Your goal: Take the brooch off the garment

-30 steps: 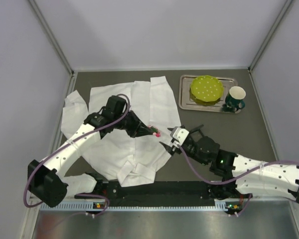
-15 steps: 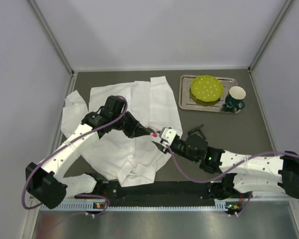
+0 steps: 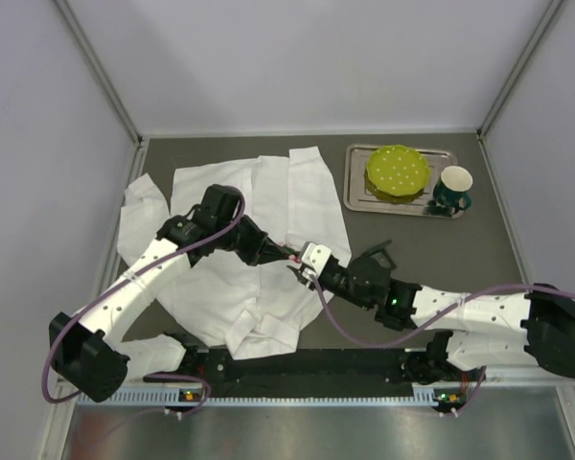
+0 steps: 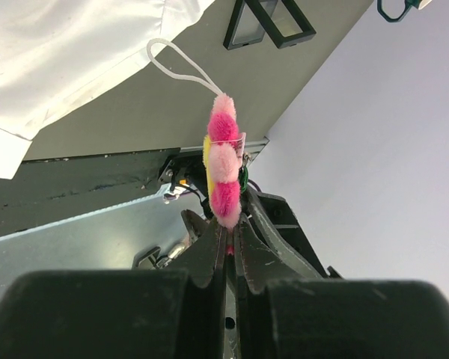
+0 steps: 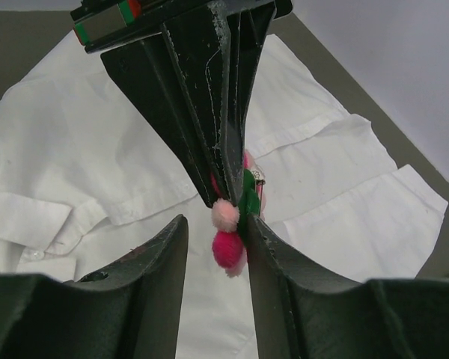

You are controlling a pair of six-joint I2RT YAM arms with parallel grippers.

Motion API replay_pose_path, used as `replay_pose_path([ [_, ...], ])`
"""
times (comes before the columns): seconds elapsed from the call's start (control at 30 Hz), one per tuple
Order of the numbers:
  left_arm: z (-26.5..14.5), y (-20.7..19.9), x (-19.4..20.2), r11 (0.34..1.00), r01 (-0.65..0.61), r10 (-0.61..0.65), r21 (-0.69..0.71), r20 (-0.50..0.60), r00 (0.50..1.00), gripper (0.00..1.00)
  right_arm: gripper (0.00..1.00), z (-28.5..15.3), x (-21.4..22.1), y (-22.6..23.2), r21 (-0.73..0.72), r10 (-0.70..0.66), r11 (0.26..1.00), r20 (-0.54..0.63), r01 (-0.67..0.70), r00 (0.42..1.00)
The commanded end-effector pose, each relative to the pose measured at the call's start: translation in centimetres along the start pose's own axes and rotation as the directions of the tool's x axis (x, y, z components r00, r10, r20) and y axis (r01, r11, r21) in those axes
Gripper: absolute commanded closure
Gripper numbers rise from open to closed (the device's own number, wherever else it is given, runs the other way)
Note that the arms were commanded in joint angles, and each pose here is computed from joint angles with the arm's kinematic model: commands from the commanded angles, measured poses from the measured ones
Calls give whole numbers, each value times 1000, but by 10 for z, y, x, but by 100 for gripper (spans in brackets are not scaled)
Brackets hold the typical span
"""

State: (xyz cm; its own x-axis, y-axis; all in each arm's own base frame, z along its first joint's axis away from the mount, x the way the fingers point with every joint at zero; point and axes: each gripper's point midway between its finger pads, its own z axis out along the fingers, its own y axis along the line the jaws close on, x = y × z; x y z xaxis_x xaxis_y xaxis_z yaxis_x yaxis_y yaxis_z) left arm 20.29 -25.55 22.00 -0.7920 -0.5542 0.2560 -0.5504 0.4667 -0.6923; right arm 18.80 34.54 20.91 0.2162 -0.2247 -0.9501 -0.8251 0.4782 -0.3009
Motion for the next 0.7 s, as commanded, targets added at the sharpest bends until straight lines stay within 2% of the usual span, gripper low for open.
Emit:
replay_pose_path([
  [0.0, -4, -3, 1, 1000, 15, -15, 23, 4, 1000, 100, 64, 8, -28, -8, 37, 2, 999, 74, -5, 997],
  [0.23, -5, -6, 1, 999, 16, -16, 32, 8, 1000, 100, 73, 13, -21, -10, 57, -15, 998, 41, 13, 999],
  [0.5, -5, -8, 2, 999, 31, -31, 39, 2, 1000, 100, 100, 22, -14, -18, 110, -18, 994, -24, 20, 1000],
  [0.67, -4, -14, 5, 997, -4, 6, 79, -25, 1000, 100, 100, 20, -11, -24, 145, 18, 989, -53, -10, 998],
])
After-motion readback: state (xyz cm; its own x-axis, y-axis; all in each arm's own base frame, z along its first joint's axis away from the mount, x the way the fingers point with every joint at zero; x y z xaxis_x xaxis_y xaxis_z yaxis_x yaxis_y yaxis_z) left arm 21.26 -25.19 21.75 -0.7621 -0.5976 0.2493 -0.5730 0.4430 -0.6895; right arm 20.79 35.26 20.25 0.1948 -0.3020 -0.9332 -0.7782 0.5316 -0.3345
